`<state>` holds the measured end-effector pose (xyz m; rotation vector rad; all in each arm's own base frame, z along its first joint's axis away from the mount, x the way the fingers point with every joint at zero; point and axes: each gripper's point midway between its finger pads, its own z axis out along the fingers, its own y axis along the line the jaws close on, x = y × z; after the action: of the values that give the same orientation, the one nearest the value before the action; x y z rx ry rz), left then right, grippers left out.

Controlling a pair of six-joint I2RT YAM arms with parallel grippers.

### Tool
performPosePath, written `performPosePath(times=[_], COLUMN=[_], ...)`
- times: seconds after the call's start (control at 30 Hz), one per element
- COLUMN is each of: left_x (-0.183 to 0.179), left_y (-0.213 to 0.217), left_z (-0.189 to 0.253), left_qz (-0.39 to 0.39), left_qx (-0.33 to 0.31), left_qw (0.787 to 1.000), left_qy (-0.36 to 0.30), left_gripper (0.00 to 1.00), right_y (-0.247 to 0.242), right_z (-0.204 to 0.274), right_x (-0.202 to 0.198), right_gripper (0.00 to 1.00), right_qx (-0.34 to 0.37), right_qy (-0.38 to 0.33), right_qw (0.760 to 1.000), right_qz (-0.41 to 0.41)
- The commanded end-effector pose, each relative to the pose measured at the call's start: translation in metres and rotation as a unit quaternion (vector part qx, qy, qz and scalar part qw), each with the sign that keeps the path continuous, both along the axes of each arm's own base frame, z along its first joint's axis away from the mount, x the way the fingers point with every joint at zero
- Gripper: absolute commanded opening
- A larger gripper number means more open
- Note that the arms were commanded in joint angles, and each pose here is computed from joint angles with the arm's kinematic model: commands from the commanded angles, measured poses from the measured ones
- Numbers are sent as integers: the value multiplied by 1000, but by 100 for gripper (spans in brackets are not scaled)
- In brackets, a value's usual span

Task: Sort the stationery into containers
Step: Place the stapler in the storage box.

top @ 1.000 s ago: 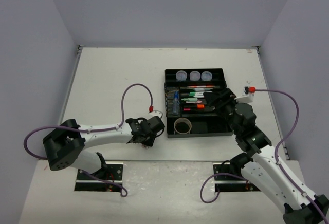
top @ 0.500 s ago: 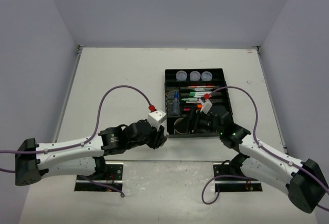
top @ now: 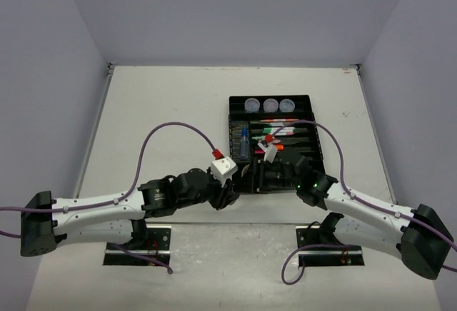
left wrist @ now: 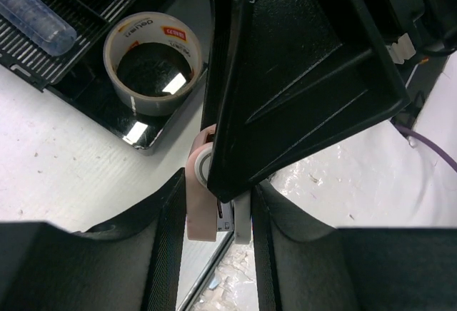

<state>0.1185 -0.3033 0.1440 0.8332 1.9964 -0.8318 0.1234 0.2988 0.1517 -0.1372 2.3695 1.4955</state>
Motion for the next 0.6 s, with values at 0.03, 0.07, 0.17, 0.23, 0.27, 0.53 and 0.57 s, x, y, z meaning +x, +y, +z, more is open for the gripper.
performPosePath(times=[0.03,0.07,0.17,0.23,0.27,0.53,0.57], left_x=[7,7,7,10,12,40,44], left_y=[-10,-10,-10,-8,-6,33,45], left_z=[22,23,28,31,31,44,46], left_qz=[-2,-4,-3,10,20,167,200], left_qx=[-30,-32,-35,-32,-30,19,35], left_qw=[999,999,999,999,999,986,979], left_qy=[-33,-34,-37,-34,-33,-19,-15], left_gripper=[0,0,51,85,97,100,100], right_y=[5,3,0,-4,-6,-72,-83], right_z=[9,9,8,9,8,-6,-7], right_x=[-5,-3,6,17,23,112,123], right_gripper=[30,20,0,0,0,0,0], right_qx=[8,7,-1,-5,-8,-25,-21], right_qy=[-9,-11,-18,-26,-27,8,20], right_qw=[1000,1000,999,998,997,970,962], right_qz=[8,-2,-30,-55,-67,-241,-273])
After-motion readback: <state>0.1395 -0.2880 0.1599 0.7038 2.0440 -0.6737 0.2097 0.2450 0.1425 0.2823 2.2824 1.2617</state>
